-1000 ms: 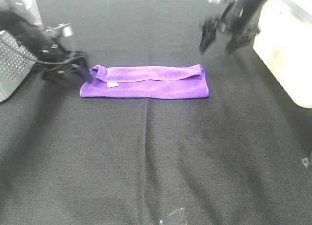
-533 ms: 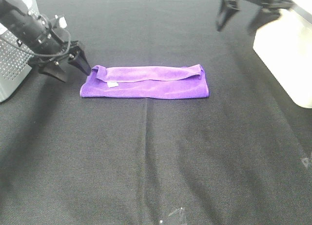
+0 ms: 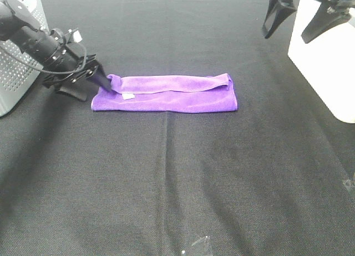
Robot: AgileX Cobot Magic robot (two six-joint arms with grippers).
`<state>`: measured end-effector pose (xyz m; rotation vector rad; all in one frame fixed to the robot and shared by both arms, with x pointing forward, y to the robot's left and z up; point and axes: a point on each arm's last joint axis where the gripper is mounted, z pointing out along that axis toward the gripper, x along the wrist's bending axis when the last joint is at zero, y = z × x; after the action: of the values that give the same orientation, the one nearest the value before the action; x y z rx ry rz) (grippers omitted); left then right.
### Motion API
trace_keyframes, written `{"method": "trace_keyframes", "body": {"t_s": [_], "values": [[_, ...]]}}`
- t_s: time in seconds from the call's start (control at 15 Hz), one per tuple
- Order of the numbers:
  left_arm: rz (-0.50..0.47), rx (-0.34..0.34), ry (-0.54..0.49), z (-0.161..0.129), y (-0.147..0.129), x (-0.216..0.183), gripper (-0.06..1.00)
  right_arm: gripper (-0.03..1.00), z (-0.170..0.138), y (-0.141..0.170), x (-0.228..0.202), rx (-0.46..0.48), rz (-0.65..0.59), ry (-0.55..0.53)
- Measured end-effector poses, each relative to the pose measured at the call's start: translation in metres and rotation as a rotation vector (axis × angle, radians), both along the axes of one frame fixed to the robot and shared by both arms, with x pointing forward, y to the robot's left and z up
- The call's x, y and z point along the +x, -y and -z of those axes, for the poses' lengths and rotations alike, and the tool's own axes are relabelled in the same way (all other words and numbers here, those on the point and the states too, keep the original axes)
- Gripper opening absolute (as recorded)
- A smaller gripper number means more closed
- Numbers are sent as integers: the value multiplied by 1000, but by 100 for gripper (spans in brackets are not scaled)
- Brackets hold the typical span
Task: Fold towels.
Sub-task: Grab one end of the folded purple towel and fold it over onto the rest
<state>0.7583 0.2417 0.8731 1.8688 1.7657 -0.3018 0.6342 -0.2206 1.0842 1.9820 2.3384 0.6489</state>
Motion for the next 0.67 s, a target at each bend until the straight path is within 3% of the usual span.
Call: {"method": "trace_keyframes", "body": {"t_s": [0.4, 0.67], "values": [[39, -63, -51, 9, 11, 12, 73, 77, 0, 0, 0, -5, -7, 3], [119, -96, -37, 15, 61, 10, 68, 77, 0, 0, 0, -5, -7, 3]]}}
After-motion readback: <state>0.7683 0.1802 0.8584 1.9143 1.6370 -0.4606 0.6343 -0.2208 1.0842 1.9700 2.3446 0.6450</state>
